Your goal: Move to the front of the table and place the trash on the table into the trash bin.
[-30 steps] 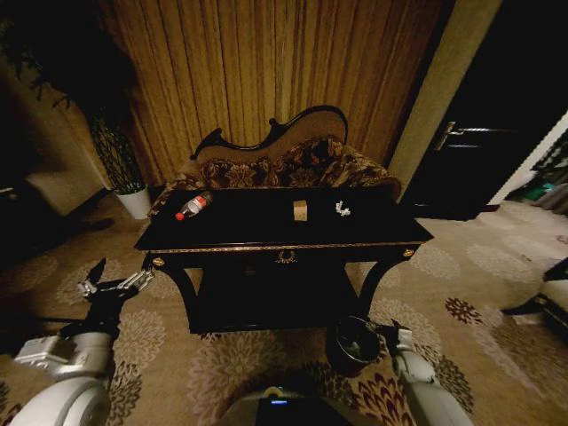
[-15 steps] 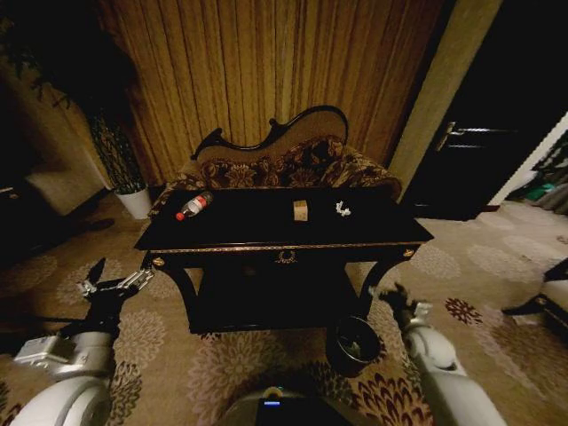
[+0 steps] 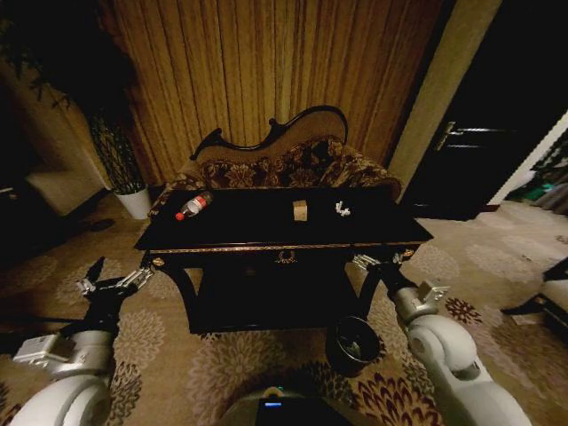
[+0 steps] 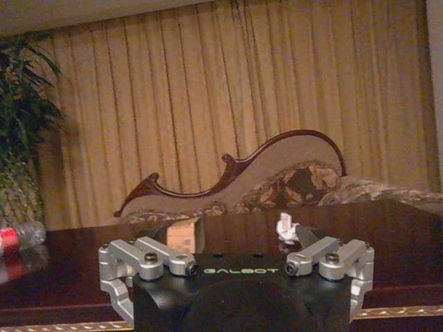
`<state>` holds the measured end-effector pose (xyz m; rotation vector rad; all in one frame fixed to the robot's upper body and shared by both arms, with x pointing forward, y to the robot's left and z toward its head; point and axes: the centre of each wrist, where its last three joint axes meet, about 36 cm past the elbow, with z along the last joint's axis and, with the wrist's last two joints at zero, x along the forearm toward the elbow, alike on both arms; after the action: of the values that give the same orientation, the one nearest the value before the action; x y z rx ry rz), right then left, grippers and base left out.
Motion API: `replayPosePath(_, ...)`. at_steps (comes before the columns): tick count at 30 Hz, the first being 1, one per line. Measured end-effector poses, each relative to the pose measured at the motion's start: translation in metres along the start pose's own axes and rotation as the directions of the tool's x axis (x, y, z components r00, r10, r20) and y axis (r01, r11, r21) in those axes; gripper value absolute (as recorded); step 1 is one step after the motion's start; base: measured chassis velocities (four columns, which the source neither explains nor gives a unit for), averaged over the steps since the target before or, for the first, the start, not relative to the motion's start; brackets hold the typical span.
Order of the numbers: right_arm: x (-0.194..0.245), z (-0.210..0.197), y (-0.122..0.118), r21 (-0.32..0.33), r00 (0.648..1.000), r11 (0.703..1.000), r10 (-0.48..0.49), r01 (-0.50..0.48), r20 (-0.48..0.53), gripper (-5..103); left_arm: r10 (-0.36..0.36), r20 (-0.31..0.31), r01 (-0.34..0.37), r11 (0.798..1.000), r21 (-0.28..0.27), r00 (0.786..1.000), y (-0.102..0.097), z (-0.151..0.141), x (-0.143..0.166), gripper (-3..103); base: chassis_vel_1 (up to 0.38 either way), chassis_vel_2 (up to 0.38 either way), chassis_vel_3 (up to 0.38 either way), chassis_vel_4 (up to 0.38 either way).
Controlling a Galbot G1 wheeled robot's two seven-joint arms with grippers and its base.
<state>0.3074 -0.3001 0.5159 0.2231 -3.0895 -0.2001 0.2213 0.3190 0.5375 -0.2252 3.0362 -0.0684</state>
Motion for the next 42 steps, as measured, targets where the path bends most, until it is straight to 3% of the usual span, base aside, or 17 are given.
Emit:
replayPosePath(6, -0.001, 0.000, 0.000, 0.011, 1.000, 1.000, -0.026, 0.026, -0.009, 100, 0.008, 0.004, -0.008, 1.000, 0.006, 1.000, 0.000, -0.001, -0.001, 100, 0.000, 0.000, 0.000, 0.000)
replayPosePath(18, -0.010, 0.017, -0.016, 0.049, 0.999, 0.999, 0.023, -0.021, -0.040, 100, 0.010, -0.003, -0.010, 1.000, 0.006, 1.000, 0.000, -0.002, 0.000, 100, 0.000, 0.000, 0.000, 0.000)
replayPosePath(42, -0.008, 0.009, -0.012, 0.060, 1.000, 0.998, 0.007, -0.006, -0.016, 100, 0.008, -0.005, -0.008, 1.000, 0.009, 1.000, 0.000, -0.001, 0.001, 100, -0.071, 0.065, 0.067, -0.071)
